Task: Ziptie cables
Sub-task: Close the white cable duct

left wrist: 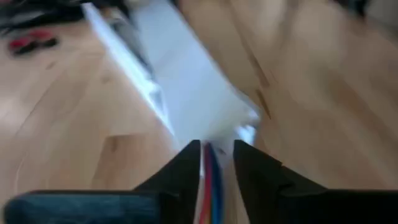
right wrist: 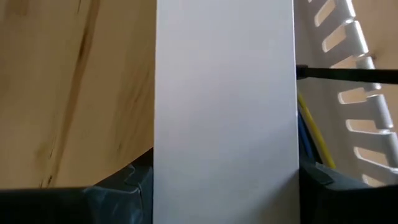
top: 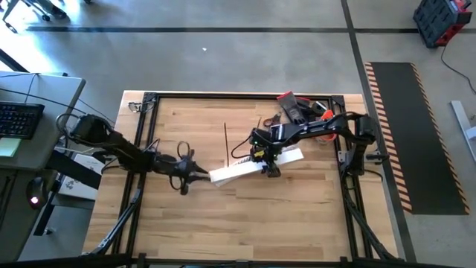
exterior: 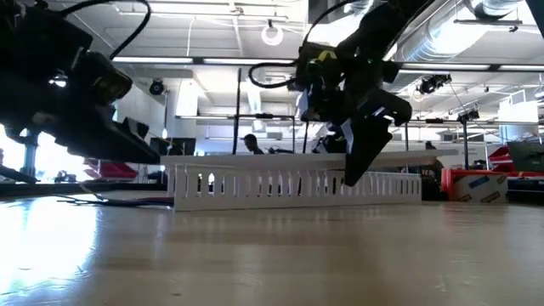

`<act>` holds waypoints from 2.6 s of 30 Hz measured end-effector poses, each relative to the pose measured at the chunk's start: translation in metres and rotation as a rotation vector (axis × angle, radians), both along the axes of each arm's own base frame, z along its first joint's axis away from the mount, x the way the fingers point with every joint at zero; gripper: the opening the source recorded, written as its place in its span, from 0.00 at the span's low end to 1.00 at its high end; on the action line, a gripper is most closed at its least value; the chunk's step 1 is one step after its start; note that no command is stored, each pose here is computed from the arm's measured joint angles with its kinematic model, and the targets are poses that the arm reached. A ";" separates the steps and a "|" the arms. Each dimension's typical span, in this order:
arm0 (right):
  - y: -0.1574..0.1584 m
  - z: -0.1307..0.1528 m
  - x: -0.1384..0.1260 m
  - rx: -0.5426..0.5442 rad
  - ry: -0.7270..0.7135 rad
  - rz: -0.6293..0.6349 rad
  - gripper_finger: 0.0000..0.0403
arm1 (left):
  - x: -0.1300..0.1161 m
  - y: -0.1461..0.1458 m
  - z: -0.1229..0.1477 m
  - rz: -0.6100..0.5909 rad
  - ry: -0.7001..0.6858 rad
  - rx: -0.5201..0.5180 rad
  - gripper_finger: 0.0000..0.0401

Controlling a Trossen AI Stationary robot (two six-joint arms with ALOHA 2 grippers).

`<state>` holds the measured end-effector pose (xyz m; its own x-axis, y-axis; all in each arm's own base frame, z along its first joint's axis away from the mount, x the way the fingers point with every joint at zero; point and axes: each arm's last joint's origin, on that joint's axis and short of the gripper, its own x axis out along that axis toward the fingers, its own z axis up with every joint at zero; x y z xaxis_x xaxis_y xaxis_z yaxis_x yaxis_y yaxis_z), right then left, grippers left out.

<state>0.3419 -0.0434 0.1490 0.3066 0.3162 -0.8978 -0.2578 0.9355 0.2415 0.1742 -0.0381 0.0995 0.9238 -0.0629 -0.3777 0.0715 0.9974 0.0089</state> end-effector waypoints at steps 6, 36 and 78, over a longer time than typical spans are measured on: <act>-0.004 -0.003 -0.003 0.038 0.002 -0.014 0.50 | 0.019 -0.015 0.005 -0.096 0.086 0.327 0.37; 0.006 0.000 0.007 0.039 -0.083 -0.002 0.50 | 0.058 -0.017 0.014 0.309 0.049 0.525 0.02; 0.004 0.049 0.042 -0.417 0.139 0.251 0.49 | 0.004 -0.007 0.078 0.163 0.080 0.048 0.00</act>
